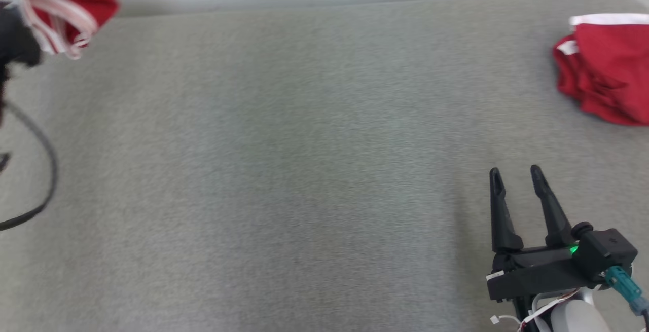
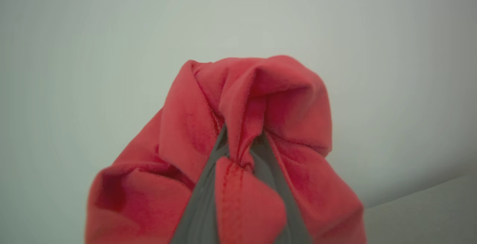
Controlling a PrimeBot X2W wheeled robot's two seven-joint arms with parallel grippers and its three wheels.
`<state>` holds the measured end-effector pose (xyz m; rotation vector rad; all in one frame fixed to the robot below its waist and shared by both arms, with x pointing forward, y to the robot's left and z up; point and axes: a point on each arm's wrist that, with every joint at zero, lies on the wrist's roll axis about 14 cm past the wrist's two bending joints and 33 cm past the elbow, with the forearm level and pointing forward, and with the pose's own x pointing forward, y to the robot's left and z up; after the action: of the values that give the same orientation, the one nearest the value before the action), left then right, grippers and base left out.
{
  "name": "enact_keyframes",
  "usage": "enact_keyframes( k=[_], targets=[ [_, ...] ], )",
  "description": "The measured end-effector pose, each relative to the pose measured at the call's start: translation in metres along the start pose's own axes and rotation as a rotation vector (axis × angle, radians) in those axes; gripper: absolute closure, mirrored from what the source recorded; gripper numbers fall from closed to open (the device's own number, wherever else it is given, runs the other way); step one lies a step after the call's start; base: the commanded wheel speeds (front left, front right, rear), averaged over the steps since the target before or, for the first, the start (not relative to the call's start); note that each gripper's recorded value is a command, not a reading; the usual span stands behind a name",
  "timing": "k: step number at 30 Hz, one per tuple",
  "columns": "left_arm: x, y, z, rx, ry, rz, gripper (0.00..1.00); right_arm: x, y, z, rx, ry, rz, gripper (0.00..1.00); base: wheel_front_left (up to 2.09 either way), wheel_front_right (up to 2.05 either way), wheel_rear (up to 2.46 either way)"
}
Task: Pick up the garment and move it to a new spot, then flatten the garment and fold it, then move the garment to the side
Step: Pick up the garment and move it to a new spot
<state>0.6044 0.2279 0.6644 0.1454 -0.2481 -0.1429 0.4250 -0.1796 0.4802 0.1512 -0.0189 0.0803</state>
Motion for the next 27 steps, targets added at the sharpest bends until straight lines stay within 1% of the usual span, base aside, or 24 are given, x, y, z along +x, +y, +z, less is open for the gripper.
enact_keyframes(
  k=[4, 8, 13, 14, 15, 18, 21, 26, 27],
  targets=[
    [0.02, -0.073, 0.046, -0.028, -0.104, -0.164, 1.0, -0.013, -0.009, 0.007, 0.011, -0.014, -0.037, 0.0, 0.0, 0.0, 0.0],
    [0.024, -0.145, 0.073, -0.082, -0.164, -0.317, 1.0, -0.028, -0.022, 0.014, 0.013, -0.029, -0.089, 0.0, 0.0, 0.0, 0.0],
    [0.016, -0.225, 0.088, -0.167, -0.195, -0.473, 1.0, -0.046, -0.04, 0.026, 0.004, -0.059, -0.152, 0.0, 0.0, 0.0, 0.0],
    [0.008, -0.253, 0.085, -0.208, -0.188, -0.525, 1.0, -0.052, -0.047, 0.032, 0.001, -0.073, -0.175, 0.0, 0.0, 0.0, 0.0],
    [0.003, -0.266, 0.082, -0.23, -0.181, -0.552, 1.0, -0.056, -0.05, 0.034, -0.001, -0.078, -0.186, 0.0, 0.0, 0.0, 0.0],
    [-0.015, -0.301, 0.071, -0.284, -0.147, -0.62, 1.0, -0.067, -0.057, 0.038, -0.004, -0.088, -0.217, 0.0, 0.0, 0.0, 0.0],
    [-0.036, -0.325, 0.051, -0.34, -0.088, -0.659, 1.0, -0.072, -0.061, 0.042, -0.006, -0.101, -0.231, 0.0, 0.0, 0.0, 0.0],
    [-0.075, -0.345, -0.01, -0.41, 0.08, -0.668, 1.0, -0.071, -0.058, 0.042, -0.002, -0.104, -0.225, 0.0, 0.0, 0.0, 0.0],
    [-0.083, -0.347, -0.023, -0.439, 0.117, -0.659, 1.0, -0.07, -0.057, 0.042, 0.0, -0.103, -0.222, 0.0, 0.0, 0.0, 0.0]
  ],
)
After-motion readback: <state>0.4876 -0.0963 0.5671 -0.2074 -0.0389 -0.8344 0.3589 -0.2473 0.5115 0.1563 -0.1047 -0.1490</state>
